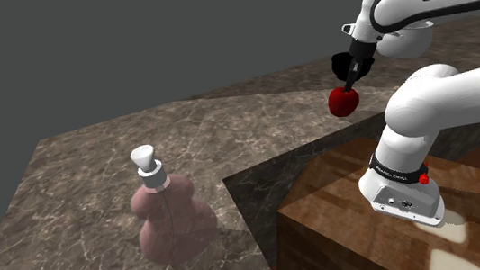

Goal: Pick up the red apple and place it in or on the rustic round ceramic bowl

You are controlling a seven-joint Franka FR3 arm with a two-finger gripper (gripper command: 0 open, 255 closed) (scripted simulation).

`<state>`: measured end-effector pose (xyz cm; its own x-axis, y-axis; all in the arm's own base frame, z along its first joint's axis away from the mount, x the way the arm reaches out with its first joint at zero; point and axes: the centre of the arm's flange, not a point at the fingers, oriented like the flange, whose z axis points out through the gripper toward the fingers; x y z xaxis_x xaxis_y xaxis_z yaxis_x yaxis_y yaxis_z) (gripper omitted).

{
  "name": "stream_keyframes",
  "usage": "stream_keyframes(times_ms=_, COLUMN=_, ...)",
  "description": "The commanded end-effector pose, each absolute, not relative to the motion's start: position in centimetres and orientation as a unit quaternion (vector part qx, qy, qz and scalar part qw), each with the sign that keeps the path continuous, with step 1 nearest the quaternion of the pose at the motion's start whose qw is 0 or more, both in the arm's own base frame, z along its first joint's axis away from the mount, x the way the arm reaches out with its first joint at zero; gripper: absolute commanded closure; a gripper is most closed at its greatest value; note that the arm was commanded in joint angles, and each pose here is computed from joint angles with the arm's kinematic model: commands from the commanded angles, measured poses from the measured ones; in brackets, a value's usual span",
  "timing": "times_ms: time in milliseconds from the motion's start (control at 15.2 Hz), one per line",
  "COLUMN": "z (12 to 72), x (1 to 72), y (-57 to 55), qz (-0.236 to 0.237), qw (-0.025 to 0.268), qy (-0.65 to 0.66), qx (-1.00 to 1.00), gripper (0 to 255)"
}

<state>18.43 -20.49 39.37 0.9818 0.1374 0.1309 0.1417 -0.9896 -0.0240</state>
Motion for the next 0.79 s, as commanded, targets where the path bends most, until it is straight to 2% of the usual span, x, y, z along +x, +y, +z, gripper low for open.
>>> stream_keyframes(times_ms=0, z=39.4, x=18.4, y=-20.5, qz=-0.065, qw=0.017, qy=-0.070, qx=-0.995, gripper=255)
stream_keyframes(times_ms=462, z=39.4, x=18.4, y=-20.5, qz=-0.065, qw=0.017, qy=-0.070, qx=-0.995, gripper=255)
stream_keyframes(times_ms=726, z=41.5, x=18.4, y=-20.5, qz=-0.065, qw=0.017, qy=-0.070, qx=-0.995, gripper=255)
